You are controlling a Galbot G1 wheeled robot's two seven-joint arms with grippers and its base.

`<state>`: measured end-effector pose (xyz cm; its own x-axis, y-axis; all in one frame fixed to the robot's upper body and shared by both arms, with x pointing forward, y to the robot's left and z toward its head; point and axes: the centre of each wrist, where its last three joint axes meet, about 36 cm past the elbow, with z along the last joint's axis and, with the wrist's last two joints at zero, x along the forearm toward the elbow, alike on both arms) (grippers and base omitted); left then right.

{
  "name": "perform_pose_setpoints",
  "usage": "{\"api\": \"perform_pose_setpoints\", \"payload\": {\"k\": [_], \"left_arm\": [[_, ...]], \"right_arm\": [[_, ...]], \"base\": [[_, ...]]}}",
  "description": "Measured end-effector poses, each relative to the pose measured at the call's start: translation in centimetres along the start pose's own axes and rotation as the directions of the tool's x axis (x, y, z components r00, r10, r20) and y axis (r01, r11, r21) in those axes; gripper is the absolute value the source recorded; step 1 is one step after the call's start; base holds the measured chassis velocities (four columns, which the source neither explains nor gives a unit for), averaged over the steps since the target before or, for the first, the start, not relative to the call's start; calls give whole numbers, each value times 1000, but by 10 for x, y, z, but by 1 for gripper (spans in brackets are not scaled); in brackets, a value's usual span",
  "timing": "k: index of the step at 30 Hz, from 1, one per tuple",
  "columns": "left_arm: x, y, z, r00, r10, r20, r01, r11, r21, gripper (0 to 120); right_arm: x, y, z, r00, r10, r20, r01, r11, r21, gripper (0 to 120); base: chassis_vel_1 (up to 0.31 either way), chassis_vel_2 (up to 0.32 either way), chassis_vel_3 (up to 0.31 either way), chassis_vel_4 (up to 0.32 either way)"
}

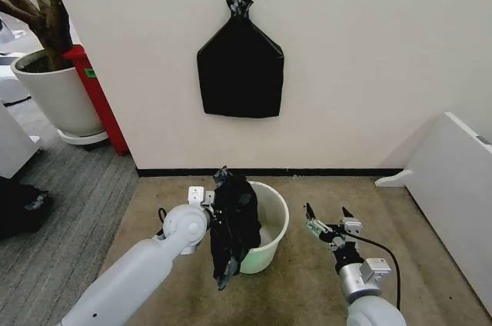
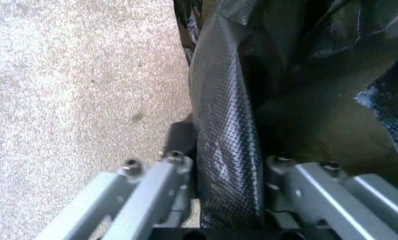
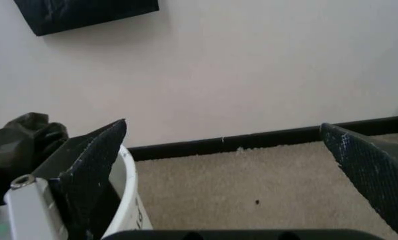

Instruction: Place the garbage bag over the trash bin.

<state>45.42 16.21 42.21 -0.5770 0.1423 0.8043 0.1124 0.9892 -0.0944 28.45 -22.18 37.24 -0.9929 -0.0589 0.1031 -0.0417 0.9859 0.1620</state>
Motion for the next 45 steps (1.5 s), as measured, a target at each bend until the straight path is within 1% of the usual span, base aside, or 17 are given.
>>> {"api": "perform_pose_setpoints", "payload": {"k": [2, 5, 7, 12, 17, 18, 21, 24, 25, 26, 29, 31, 34, 35, 38, 41, 45], "left_arm": [[1, -1, 1, 1000, -4, 0, 4, 1000, 4, 6], [2, -1, 1, 1000, -6, 5, 6, 1000, 10, 3], [6, -1, 3, 999, -10, 37, 9, 999, 36, 3], [12, 1, 3, 998, -12, 66, 8, 998, 54, 3], [27, 2, 2, 989, -10, 149, -3, 997, 83, 1], [27, 2, 2, 989, -10, 149, -3, 997, 83, 1], [36, 5, 2, 971, 1, 241, -17, 998, 62, 1], [42, 11, 1, 930, 5, 367, -11, 1000, 14, 1], [43, 12, 1, 920, 7, 391, -10, 1000, 4, 1], [43, 12, 1, 920, 7, 391, -10, 1000, 4, 1], [45, 16, 0, 879, 15, 477, 3, 999, -37, 1], [45, 17, 0, 854, 22, 520, 8, 998, -56, 1], [45, 19, -1, 829, 39, 558, 2, 997, -73, 1], [45, 19, -1, 829, 39, 558, 2, 997, -73, 1], [47, 19, -1, 811, 47, 584, 5, 996, -86, 1], [48, 19, -3, 794, 48, 606, 16, 995, -100, 1], [49, 19, -4, 782, 53, 622, 20, 994, -111, 1]], "right_arm": [[-1, 0, 0, 1000, 2, -1, -2, 1000, 2, 100], [-1, 0, 0, 1000, 4, -1, -4, 1000, 3, 100], [-4, -2, -4, 1000, 18, -9, -18, 1000, -4, 100], [-6, -2, -14, 999, 39, -8, -39, 999, -23, 100], [-7, 7, -45, 999, 49, -13, -50, 994, -94, 100], [-7, 7, -45, 999, 49, -13, -50, 994, -94, 100], [-8, 19, -73, 1000, 23, -15, -25, 987, -157, 100], [-11, 34, -107, 998, -53, -15, 48, 968, -245, 100], [-11, 38, -114, 996, -81, -19, 73, 960, -269, 100], [-11, 38, -114, 996, -81, -19, 73, 960, -269, 100], [-16, 60, -142, 977, -213, -29, 190, 917, -350, 100], [-23, 75, -156, 957, -288, -28, 257, 891, -374, 100], [-42, 101, -163, 923, -383, -43, 344, 870, -354, 100], [-42, 101, -163, 923, -383, -43, 344, 870, -354, 100], [-67, 119, -168, 906, -421, -48, 386, 867, -315, 100], [-86, 137, -176, 910, -404, -96, 355, 877, -324, 100], [-100, 148, -180, 918, -365, -153, 295, 888, -353, 100]], "base": [[0, 0, 0, 0], [0, 0, 0, 0], [0, 0, 0, 0], [0, 0, 0, 0], [0, 0, 0, 0], [0, 0, 0, 0], [0, 0, 0, 0], [0, 0, 0, 0], [0, 0, 0, 0], [0, 0, 0, 0], [0, 0, 0, 0], [0, 0, 0, 0], [0, 0, 0, 0], [0, 0, 0, 0], [0, 0, 0, 0], [0, 0, 0, 0], [0, 0, 0, 0]]}}
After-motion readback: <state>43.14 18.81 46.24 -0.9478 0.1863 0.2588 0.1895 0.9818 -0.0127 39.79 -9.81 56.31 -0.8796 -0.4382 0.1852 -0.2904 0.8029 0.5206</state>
